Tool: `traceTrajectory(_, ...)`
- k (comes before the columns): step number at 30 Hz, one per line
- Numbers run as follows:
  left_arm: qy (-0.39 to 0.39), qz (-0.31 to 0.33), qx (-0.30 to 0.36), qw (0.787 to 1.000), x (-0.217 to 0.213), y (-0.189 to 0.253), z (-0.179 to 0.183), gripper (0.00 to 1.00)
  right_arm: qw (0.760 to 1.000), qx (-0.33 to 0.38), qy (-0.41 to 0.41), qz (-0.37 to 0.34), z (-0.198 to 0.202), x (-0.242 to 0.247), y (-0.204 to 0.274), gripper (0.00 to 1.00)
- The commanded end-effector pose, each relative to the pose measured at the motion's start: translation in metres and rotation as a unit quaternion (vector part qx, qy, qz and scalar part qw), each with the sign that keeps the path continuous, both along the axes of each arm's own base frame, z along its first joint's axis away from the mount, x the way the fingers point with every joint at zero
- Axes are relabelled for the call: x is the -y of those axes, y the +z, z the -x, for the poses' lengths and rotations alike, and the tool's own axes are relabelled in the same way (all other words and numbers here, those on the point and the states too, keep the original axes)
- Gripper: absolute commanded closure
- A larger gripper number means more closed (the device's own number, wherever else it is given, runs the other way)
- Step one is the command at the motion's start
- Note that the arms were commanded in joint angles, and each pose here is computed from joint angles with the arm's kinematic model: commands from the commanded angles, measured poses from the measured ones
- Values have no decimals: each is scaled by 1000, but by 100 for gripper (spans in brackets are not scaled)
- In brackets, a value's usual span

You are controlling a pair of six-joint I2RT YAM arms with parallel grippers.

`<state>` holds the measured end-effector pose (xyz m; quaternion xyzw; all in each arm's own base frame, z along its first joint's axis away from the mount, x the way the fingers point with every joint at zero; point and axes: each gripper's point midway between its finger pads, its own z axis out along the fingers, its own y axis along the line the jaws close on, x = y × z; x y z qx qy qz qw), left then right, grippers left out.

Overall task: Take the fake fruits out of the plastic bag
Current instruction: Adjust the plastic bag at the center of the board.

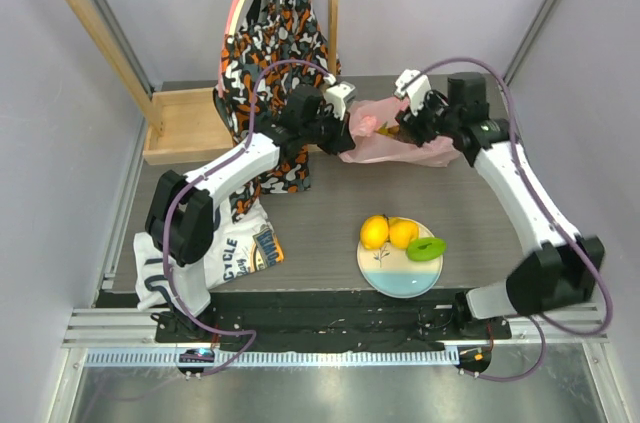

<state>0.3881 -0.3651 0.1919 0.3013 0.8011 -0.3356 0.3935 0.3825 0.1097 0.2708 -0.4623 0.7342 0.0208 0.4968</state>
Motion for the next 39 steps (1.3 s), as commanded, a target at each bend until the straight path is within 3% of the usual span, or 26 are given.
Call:
traceTrajectory(1, -30, 11, 25, 999, 4, 21, 1, 100, 984, -34, -119, -126, -74, -15, -33, 54)
traceTrajectory(5, -21, 3, 26, 999, -6, 27, 8, 100, 975, -62, -193, -95, -112, -7, -87, 71)
traceTrajectory(7, -29, 6, 34, 999, -8, 38, 13, 100, 974, -74, -204, -70, -112, -10, -109, 73)
traceTrajectory(10, -24, 14, 40, 999, -10, 51, 13, 100, 974, -78, -206, -52, -92, -6, -113, 74)
traceTrajectory(15, -68, 49, 37, 996, -7, 75, 39, 100, 966, -164, -198, -24, -15, 8, -150, 74)
traceTrajectory(18, -71, 33, 52, 996, -13, 74, 41, 100, 967, -141, -213, -25, -12, 16, -146, 74)
traceTrajectory(20, -82, 18, 46, 995, -12, 57, 40, 100, 966, -131, -218, -45, -26, 10, -141, 68)
traceTrajectory(21, -83, 15, 42, 996, -11, 52, 39, 100, 964, -140, -215, -66, -33, 1, -141, 55)
traceTrajectory(22, -83, 12, 37, 996, -10, 45, 37, 100, 961, -148, -217, -81, -51, -8, -137, 51)
traceTrajectory(24, -81, 15, 26, 996, -5, 36, 33, 100, 943, -212, -235, -101, -55, -20, -149, 42)
traceTrajectory(30, -84, 33, 32, 995, 6, 46, 26, 100, 922, -248, -251, -162, -78, -42, -154, 43)
traceTrajectory(34, -92, 33, 21, 995, 6, 39, 31, 100, 881, -267, -324, -220, -106, -37, -158, 26)
traceTrajectory(39, -93, 31, 15, 995, 4, 35, 36, 100, 855, -299, -335, -260, -135, -52, -181, 23)
